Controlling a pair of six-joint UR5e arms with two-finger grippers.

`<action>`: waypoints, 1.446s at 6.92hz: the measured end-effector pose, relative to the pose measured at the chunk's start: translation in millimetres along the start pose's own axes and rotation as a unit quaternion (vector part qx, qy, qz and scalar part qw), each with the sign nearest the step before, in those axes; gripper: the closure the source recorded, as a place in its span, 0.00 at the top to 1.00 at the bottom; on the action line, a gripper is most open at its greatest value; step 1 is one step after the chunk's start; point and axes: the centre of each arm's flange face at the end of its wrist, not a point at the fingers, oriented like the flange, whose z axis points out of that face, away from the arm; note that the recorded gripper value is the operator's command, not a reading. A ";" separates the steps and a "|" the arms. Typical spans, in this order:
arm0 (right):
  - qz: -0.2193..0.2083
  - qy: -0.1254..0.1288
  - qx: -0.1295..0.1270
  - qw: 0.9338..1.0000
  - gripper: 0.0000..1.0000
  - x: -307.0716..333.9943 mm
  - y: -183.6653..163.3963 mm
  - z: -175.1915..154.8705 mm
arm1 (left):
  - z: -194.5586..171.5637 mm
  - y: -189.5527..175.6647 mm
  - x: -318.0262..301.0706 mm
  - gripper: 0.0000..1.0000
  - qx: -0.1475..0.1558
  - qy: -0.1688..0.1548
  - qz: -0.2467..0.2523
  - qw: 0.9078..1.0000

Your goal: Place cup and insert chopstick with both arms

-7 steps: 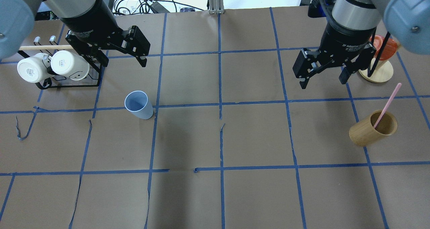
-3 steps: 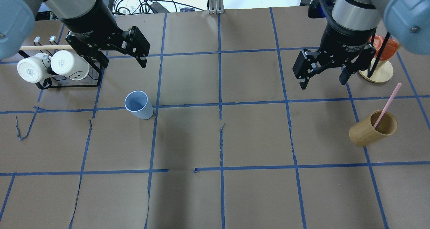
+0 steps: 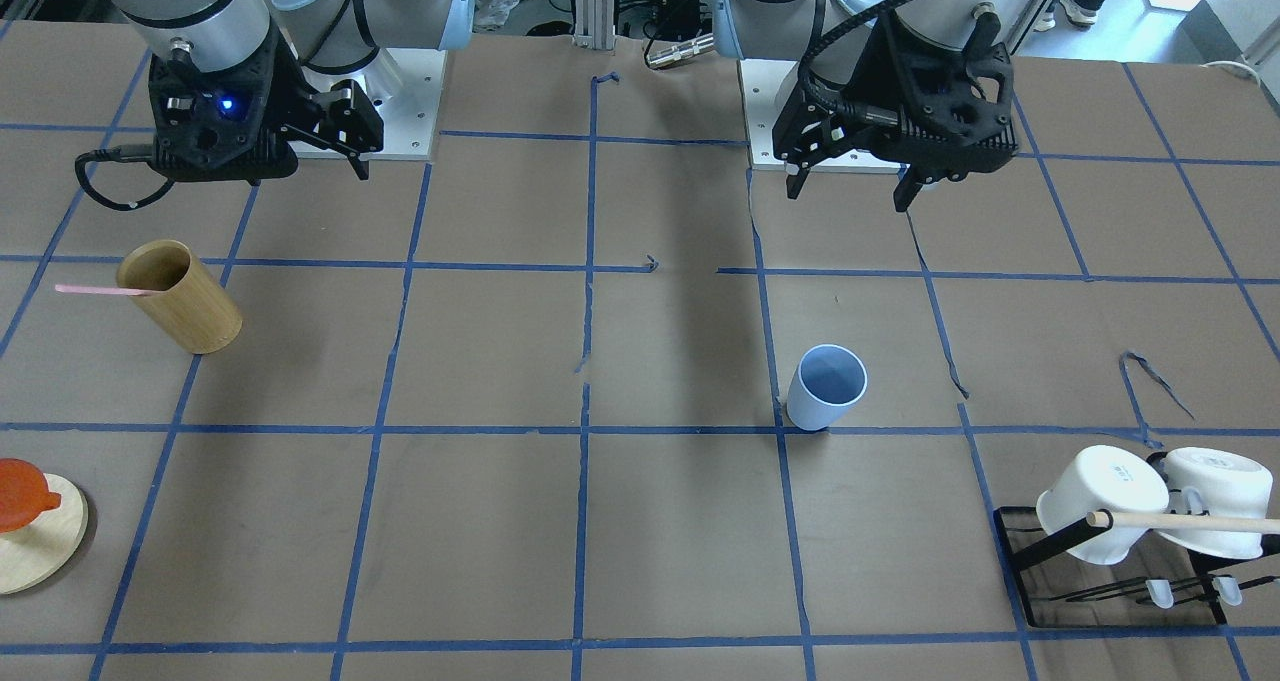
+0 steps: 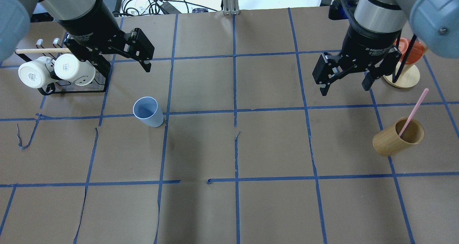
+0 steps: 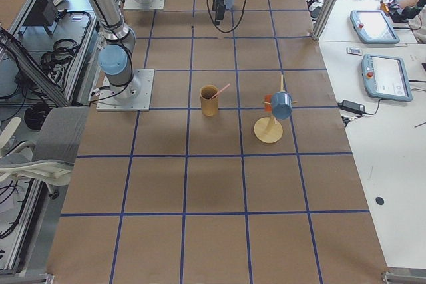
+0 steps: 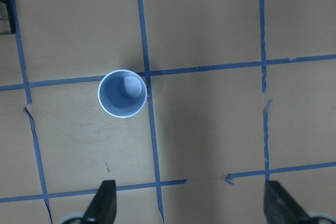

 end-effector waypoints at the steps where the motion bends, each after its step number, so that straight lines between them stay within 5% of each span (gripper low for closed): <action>1: 0.000 0.000 0.000 1.000 1.00 0.0 0.1 0.1 | 0.1 -0.8 -7.9 1.00 -0.002 0.000 -0.008 1.000; 4: 0.000 0.000 -0.001 1.000 1.00 0.0 0.1 0.1 | 7.5 2.0 -14.9 1.00 -0.024 0.002 -0.017 1.000; 10: -0.002 0.014 -0.007 1.000 1.00 17.2 -4.3 3.0 | 30.7 2.1 -15.1 1.00 -0.018 -0.013 0.000 1.000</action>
